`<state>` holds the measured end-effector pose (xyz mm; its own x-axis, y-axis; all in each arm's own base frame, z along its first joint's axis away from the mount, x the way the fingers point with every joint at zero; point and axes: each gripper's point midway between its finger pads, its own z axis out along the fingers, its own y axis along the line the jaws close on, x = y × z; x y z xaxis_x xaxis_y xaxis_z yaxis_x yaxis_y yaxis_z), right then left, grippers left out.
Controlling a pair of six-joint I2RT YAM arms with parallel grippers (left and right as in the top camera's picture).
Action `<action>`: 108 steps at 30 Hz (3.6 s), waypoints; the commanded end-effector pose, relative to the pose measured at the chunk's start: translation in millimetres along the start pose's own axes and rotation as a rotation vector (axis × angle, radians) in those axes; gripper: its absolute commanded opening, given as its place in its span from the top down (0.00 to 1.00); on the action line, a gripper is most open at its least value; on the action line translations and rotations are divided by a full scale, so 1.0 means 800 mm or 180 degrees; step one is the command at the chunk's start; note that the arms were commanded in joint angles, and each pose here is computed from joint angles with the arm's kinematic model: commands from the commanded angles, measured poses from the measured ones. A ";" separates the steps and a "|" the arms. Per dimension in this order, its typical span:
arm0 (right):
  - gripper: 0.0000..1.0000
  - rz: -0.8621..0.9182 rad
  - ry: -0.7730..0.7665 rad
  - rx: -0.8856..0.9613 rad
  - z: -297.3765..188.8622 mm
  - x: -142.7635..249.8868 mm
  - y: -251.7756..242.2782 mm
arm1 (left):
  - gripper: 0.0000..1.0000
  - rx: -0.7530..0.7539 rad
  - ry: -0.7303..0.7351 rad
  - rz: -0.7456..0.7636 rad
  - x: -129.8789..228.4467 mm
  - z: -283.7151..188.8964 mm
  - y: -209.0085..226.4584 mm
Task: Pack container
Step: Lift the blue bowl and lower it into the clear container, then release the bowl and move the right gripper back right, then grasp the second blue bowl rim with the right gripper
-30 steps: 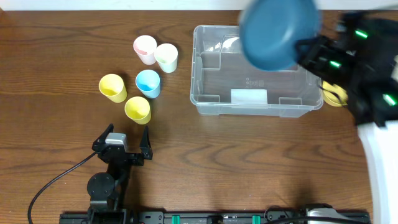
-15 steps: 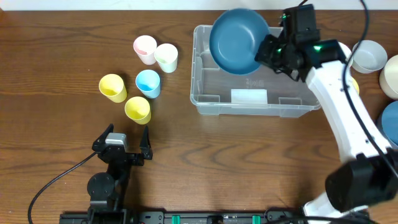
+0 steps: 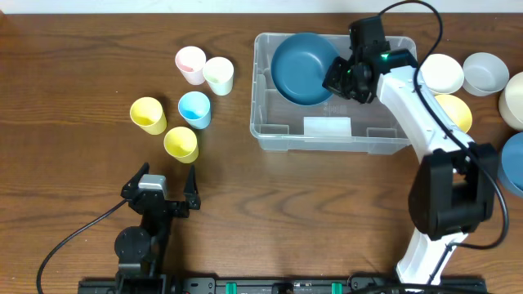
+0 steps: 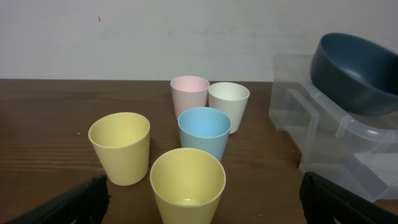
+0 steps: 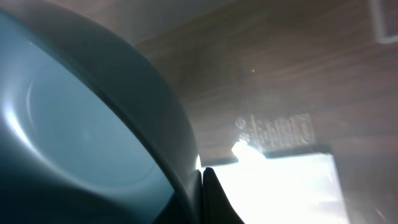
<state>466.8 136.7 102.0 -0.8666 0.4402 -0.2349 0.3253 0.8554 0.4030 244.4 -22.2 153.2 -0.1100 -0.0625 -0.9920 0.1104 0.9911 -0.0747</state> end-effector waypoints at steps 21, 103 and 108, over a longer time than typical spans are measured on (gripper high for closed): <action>0.82 -0.0042 0.0046 0.0050 0.030 0.012 0.016 | 0.02 0.0046 0.0167 0.0022 0.020 0.001 -0.002; 0.01 0.3403 -0.0624 0.1756 -0.191 0.019 -0.607 | 0.02 0.0046 0.0167 0.0022 0.020 0.001 -0.002; 0.31 0.3435 -0.0626 0.1851 -0.196 0.024 -0.614 | 0.02 0.0047 0.0167 0.0022 0.020 0.001 -0.002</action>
<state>238.8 -312.7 37.5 -0.0232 0.9867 -0.1608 0.9979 0.0324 0.0553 244.2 -22.7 153.6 -0.1098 -0.0625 -0.9920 0.1135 0.9907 -0.0750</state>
